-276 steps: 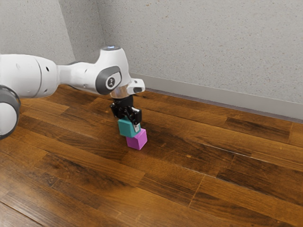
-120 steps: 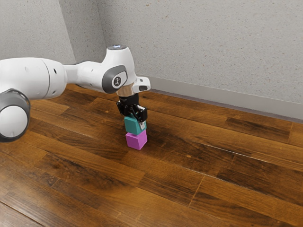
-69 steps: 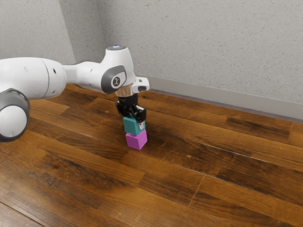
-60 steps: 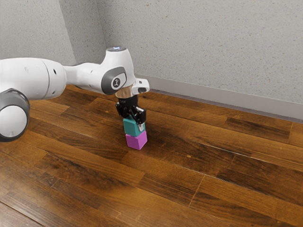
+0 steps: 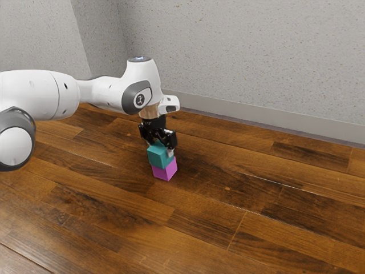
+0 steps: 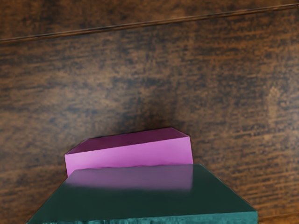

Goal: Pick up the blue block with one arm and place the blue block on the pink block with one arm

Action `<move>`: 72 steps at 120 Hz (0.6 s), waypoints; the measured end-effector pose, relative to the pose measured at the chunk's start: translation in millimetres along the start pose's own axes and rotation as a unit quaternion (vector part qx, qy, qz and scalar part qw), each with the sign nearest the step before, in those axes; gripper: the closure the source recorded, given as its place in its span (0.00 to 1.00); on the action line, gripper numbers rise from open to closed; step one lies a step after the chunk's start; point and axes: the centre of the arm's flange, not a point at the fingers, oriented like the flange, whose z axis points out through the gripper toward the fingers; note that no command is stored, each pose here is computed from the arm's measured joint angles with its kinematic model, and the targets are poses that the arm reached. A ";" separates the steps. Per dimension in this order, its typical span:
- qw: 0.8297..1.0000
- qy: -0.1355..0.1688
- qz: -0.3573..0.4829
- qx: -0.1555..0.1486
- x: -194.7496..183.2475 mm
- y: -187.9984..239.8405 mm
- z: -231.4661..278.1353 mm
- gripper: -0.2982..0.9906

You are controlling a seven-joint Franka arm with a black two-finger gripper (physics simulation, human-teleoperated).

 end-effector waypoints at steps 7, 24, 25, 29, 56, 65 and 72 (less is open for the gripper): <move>1.000 0.000 0.000 -0.001 0.1 -0.3 -0.2 0.29; 1.000 0.003 0.001 0.000 -0.1 -1.0 -6.1 0.26; 1.000 0.003 0.001 0.000 -0.2 -1.2 -7.0 0.26; 1.000 0.005 0.001 0.002 -0.6 -2.6 -10.7 0.25; 0.999 0.050 0.007 0.020 -8.2 4.7 -95.5 0.24; 0.998 0.058 0.007 0.026 -10.6 4.2 -111.8 0.24; 0.998 0.059 0.007 0.028 -11.5 4.3 -115.7 0.24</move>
